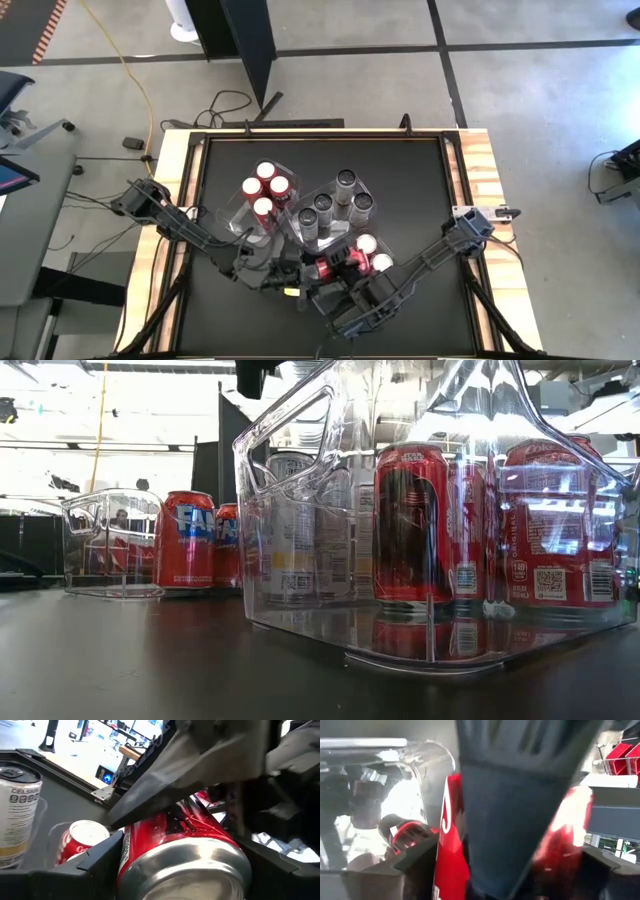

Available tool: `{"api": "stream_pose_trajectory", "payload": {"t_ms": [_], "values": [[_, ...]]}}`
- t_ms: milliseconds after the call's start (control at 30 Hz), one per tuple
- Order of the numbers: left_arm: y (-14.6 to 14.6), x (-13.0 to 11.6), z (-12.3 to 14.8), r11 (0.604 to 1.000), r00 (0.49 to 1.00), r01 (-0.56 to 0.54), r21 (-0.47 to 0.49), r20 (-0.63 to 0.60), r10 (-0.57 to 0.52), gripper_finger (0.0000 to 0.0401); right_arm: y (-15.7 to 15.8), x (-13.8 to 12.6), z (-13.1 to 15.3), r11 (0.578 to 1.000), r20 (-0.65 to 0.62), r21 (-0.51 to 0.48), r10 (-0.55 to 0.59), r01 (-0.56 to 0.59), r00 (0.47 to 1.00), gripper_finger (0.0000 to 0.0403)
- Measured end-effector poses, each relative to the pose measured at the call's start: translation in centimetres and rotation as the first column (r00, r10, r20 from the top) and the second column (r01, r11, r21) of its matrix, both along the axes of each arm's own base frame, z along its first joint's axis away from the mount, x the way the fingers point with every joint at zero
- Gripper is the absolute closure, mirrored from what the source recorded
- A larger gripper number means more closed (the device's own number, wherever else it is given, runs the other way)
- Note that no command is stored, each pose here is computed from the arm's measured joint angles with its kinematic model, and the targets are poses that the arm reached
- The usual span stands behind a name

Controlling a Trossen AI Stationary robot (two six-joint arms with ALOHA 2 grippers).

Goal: Sort soda cans
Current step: Put the red soda can into the right transparent bin

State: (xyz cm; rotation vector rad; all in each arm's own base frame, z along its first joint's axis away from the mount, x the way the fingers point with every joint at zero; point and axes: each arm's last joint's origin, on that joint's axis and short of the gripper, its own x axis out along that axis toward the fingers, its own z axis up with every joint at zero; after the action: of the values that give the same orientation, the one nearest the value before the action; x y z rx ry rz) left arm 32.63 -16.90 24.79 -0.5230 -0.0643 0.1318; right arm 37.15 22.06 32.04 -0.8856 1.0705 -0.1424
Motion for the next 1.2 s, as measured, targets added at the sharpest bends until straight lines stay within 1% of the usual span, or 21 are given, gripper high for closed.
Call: {"api": "stream_pose_trajectory", "payload": {"t_ms": [100,300,467,667,900,1100,1200], "values": [[-0.1,0.0,-0.1,1.0,1.0,-0.003,0.013,-0.009,0.004,0.0093,0.3,-0.2,0.0,1.0,0.006,-0.006,0.005,-0.005,1.0,0.0032],[-0.1,-0.1,-0.1,1.0,1.0,-0.004,0.017,-0.011,0.004,0.0093,0.9,-0.7,0.1,0.999,0.019,-0.037,0.015,-0.014,1.0,0.0031],[-0.3,-0.2,-0.1,1.0,1.0,0.001,0.027,-0.011,-0.001,0.0093,1.3,-1.5,0.0,0.999,0.021,-0.05,-0.013,0.014,1.0,0.003],[-0.5,-0.3,-0.1,0.999,1.0,0.01,0.041,-0.012,-0.01,0.0093,2.5,-2.6,0.6,0.998,0.098,-0.045,-0.027,0.031,0.995,0.0029],[-1.4,-0.8,0.0,0.997,0.999,0.033,0.075,-0.01,-0.032,0.0093,3.4,-5.0,3.0,0.999,0.226,0.01,-0.047,0.046,0.973,0.0029],[-2.4,-1.3,0.1,0.991,0.998,0.063,0.121,-0.012,-0.063,0.0093,4.1,-7.8,5.4,0.998,0.312,0.062,-0.033,0.015,0.95,0.0029],[-2.8,-1.7,0.5,0.987,0.997,0.072,0.144,0.021,-0.076,0.0093,4.5,-9.2,6.5,0.995,0.339,0.096,-0.023,-0.011,0.94,0.0029]]}}
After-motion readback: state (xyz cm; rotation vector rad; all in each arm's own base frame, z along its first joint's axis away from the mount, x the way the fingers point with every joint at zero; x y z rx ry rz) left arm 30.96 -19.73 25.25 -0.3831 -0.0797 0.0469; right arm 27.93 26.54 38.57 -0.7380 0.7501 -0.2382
